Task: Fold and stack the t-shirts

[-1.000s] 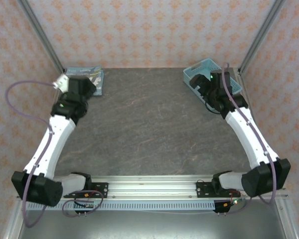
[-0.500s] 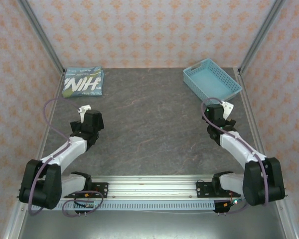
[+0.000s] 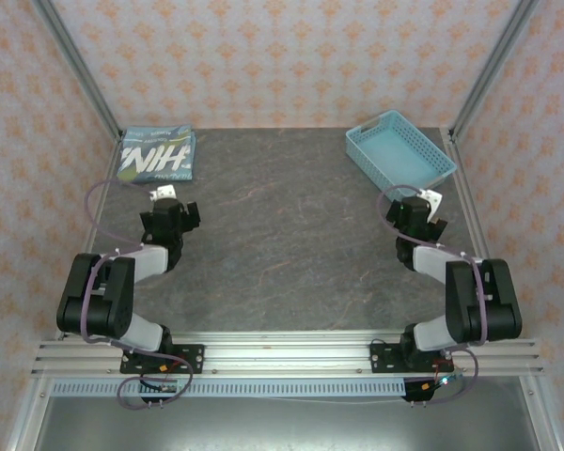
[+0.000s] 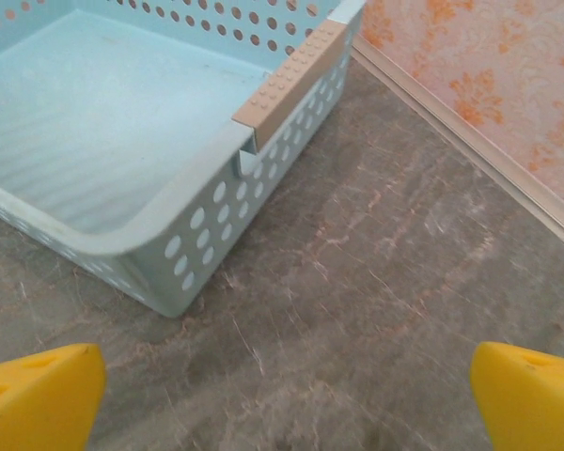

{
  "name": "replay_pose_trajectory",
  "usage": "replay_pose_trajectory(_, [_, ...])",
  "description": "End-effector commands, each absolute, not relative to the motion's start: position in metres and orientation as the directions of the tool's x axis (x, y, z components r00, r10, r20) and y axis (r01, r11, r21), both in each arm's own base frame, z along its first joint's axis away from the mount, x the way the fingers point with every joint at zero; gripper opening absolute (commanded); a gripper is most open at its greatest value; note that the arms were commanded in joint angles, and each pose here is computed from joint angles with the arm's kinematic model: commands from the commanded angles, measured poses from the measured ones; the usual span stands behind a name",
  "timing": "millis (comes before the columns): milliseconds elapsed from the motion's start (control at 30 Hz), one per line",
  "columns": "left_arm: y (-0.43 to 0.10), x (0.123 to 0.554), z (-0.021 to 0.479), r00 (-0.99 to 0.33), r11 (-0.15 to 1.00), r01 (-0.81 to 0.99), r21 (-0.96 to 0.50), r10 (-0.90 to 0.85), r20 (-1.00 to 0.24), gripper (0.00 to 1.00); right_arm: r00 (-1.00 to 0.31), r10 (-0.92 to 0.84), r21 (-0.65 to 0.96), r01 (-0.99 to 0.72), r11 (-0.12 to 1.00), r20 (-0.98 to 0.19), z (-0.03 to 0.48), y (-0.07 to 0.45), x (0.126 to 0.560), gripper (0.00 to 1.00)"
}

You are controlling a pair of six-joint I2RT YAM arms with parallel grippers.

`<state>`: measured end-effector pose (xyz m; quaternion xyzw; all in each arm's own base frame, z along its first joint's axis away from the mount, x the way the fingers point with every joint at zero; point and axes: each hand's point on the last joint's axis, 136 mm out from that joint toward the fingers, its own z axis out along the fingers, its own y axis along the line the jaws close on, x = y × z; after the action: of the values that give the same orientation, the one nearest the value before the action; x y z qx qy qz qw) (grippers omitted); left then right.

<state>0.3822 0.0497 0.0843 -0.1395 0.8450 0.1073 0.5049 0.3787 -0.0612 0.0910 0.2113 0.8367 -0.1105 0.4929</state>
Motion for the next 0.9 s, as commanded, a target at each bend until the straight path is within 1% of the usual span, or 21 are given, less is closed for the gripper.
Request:
replay_pose_trajectory(0, [0.054,0.375,0.100,-0.296,0.925,-0.380,0.019,-0.102,-0.950,1.00,-0.382,0.214,0.070,0.357,0.931,-0.899,0.100,-0.048,0.395,0.99])
replay_pose_trajectory(67, [0.053,0.379,0.100,-0.334,0.919,-0.390,0.051,-0.090,-0.938,1.00,-0.359,0.206,0.088,0.317,0.944,-0.910,0.095,-0.042,0.392,0.99])
replay_pose_trajectory(100, [0.052,0.380,0.100,-0.331,0.918,-0.392,0.058,-0.082,-0.940,1.00,-0.341,0.209,0.097,0.317,0.943,-0.916,0.092,-0.042,0.387,0.99])
replay_pose_trajectory(167, [0.051,0.380,0.101,-0.330,0.919,-0.391,0.056,-0.083,-0.940,1.00,-0.272,0.209,0.118,0.317,0.941,-0.939,0.093,-0.044,0.384,0.99])
replay_pose_trajectory(233, [0.052,0.380,0.099,-0.334,0.919,-0.390,0.053,-0.088,-0.938,1.00,-0.314,0.213,0.104,0.331,0.938,-0.925,0.091,-0.046,0.384,0.99])
replay_pose_trajectory(267, [0.052,0.380,0.099,-0.334,0.920,-0.389,0.050,-0.090,-0.938,1.00,-0.301,0.209,0.105,0.327,0.939,-0.930,0.092,-0.045,0.386,0.99])
replay_pose_trajectory(333, [0.052,0.380,0.100,-0.334,0.920,-0.388,0.051,-0.089,-0.938,1.00,-0.333,0.208,0.094,0.327,0.940,-0.920,0.090,-0.044,0.388,0.99])
replay_pose_trajectory(867, [0.050,0.381,0.100,-0.343,0.918,-0.390,0.070,-0.074,-0.936,1.00,-0.341,0.174,0.063,0.314,0.947,-0.924,0.090,-0.038,0.390,0.99])
